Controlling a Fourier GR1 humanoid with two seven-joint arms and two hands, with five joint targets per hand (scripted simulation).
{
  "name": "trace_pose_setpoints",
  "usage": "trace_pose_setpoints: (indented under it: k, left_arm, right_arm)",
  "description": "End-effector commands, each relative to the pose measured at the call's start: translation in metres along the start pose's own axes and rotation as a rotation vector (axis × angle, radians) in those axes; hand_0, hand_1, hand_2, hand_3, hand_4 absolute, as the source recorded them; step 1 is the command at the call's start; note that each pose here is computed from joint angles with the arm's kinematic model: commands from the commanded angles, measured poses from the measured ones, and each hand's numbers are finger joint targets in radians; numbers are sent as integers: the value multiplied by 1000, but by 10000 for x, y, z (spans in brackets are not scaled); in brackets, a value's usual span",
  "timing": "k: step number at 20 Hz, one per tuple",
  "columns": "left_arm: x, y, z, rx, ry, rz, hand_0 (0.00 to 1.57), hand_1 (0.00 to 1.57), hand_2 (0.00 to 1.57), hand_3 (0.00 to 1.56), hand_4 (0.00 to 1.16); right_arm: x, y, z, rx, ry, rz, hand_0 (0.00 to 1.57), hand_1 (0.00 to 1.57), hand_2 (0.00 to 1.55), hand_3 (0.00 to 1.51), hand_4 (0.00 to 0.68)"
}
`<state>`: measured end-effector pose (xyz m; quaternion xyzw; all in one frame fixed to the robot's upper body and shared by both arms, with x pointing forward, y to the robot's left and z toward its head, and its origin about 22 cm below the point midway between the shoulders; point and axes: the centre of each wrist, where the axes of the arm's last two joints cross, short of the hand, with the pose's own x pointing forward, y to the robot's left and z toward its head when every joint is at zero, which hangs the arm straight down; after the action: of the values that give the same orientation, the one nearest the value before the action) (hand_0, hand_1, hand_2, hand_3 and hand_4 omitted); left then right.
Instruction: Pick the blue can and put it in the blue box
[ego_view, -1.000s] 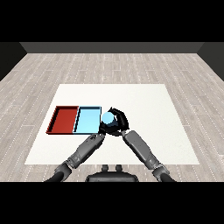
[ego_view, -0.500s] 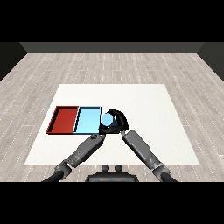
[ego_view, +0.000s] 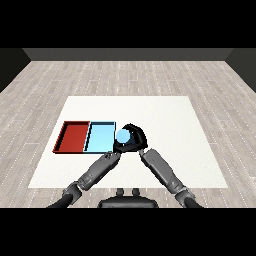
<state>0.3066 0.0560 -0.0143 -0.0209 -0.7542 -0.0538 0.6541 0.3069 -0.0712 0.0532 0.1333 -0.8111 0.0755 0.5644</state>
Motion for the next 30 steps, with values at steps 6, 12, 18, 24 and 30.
trace_pose_setpoints:
  k: [6, 12, 18, 24, 30]
  left_arm:
    - [58, -17, -83, 32, -18, -10, 1571, 1571, 1559, 1466, 1138]
    - [106, 8, -120, 37, -16, 7, 1571, 1571, 1568, 1477, 1142]
    - [-13, -51, -49, 44, -11, -36, 1571, 1571, 1571, 1491, 1147]
    - [-185, 177, 10, 90, 24, 9, 1571, 1571, 1571, 1490, 1142]
    - [-93, 520, -81, 174, -19, -19, 1571, 1571, 1571, 1476, 1145]
  right_arm:
    - [-40, 46, -4, -2, 24, 64, 0, 0, 0, 0, 0]
    - [-225, 13, -22, 29, 32, 73, 0, 0, 0, 0, 0]
    - [-17, -73, 41, -66, 26, 88, 0, 0, 0, 0, 0]
    - [315, -384, 43, -124, -35, -117, 0, 0, 0, 0, 0]
    - [550, -912, 169, -207, -171, -121, 0, 0, 0, 0, 0]
